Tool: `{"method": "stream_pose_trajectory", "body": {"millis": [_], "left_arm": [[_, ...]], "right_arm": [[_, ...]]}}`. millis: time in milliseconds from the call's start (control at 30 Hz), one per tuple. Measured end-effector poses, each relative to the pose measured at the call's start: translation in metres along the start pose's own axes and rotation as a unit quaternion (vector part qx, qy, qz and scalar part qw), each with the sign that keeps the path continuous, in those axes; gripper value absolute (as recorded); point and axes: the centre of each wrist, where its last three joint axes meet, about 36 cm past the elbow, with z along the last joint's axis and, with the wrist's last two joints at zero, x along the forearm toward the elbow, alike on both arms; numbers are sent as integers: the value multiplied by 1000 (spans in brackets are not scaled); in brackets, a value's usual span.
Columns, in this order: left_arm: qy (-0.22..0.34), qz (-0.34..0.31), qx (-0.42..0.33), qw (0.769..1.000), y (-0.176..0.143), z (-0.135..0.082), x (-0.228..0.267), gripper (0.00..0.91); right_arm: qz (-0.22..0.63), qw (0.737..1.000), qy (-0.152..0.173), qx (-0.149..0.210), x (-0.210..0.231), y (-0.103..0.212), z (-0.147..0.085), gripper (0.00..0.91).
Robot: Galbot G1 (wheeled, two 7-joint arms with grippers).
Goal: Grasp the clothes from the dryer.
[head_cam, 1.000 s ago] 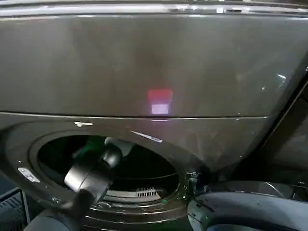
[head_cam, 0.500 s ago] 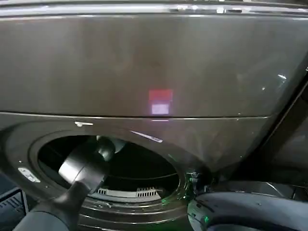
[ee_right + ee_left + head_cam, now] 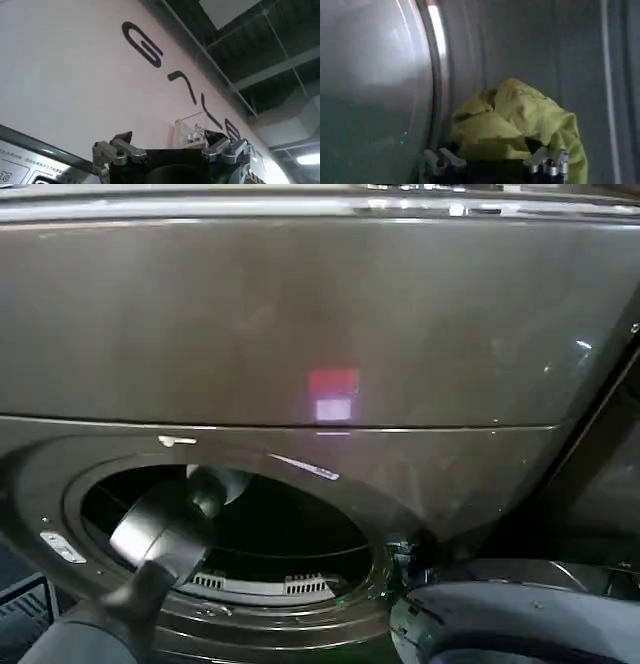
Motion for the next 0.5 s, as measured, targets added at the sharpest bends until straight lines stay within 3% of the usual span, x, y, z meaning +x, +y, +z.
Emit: {"method": "stream_pose_trajectory", "body": {"millis": [500], "left_arm": [[-2,3,8,1000,-6,9,-1,0]], "right_arm": [[5,1000,5,1,0,1,-2,907]]}}
